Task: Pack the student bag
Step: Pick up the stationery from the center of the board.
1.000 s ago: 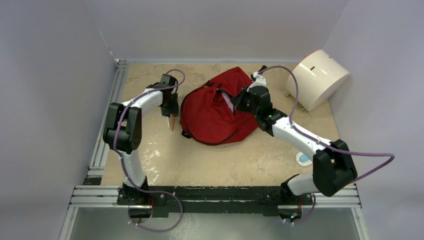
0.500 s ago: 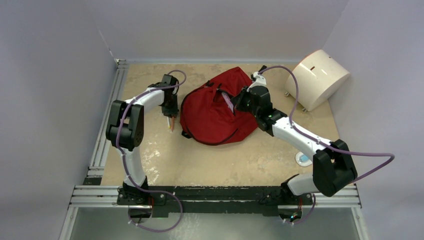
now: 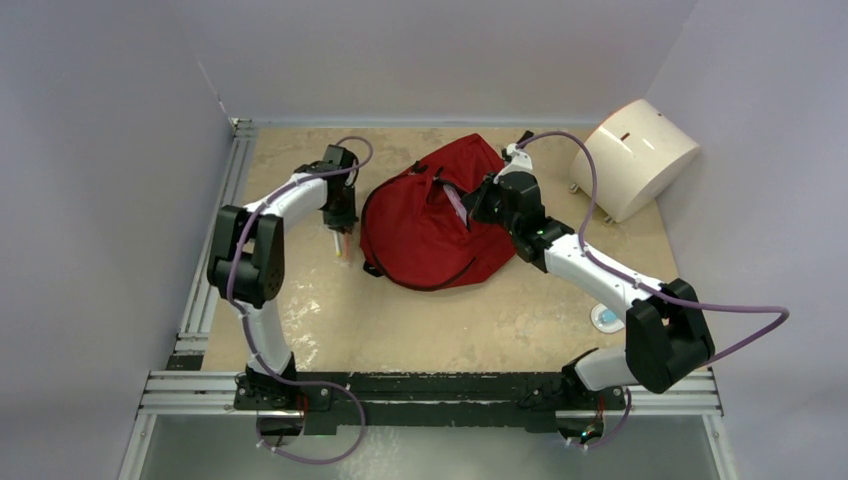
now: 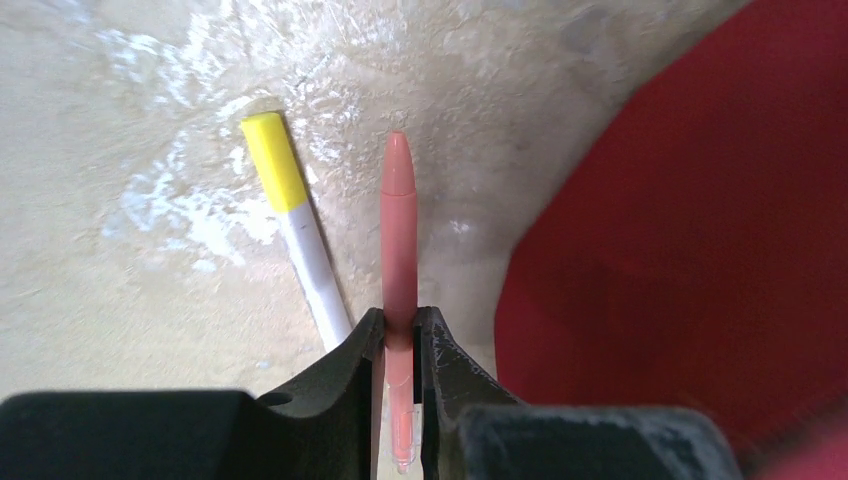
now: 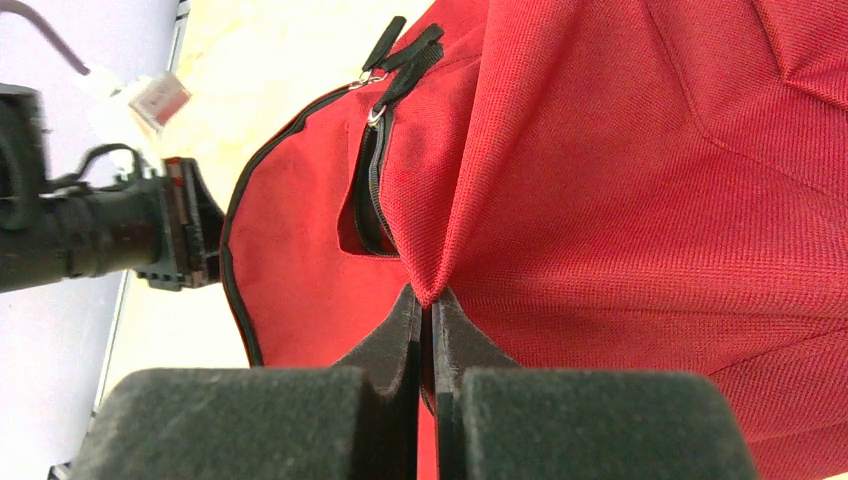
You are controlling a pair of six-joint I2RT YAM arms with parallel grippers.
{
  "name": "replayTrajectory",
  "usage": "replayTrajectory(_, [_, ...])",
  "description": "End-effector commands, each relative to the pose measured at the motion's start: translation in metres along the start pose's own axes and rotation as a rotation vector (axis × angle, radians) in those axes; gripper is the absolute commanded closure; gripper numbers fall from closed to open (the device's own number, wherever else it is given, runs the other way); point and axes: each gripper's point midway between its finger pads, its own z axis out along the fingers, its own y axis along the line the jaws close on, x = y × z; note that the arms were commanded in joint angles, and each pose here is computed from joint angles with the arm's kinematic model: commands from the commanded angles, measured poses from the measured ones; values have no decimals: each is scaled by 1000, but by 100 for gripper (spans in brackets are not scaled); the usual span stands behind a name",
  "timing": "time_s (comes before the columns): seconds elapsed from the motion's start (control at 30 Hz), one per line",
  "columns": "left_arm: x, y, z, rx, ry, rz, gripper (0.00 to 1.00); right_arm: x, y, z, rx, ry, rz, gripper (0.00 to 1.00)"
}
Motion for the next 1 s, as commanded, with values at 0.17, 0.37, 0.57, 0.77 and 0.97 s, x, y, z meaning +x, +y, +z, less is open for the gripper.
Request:
replayTrajectory(0.17, [-77,-35,-121,191,-289,15,91,-32,26,-13,-84,-116,30,100])
replayTrajectory(0.37, [-80,-90,-171,493,-313,-15,91,-40,27,-16,-79,-144,31,100])
replayTrajectory(0.57, [-51,-161,-185,757,-218,-41,91,-44,31,-16,-86,-147,38,100])
replayTrajectory(0.77, [-24,-220,-184,894,-128,-15,92,-49,33,-21,-90,-165,49,100])
replayTrajectory(0.97, [-13,-241,-176,936,-72,0,93,-49,34,-23,-95,-160,48,100])
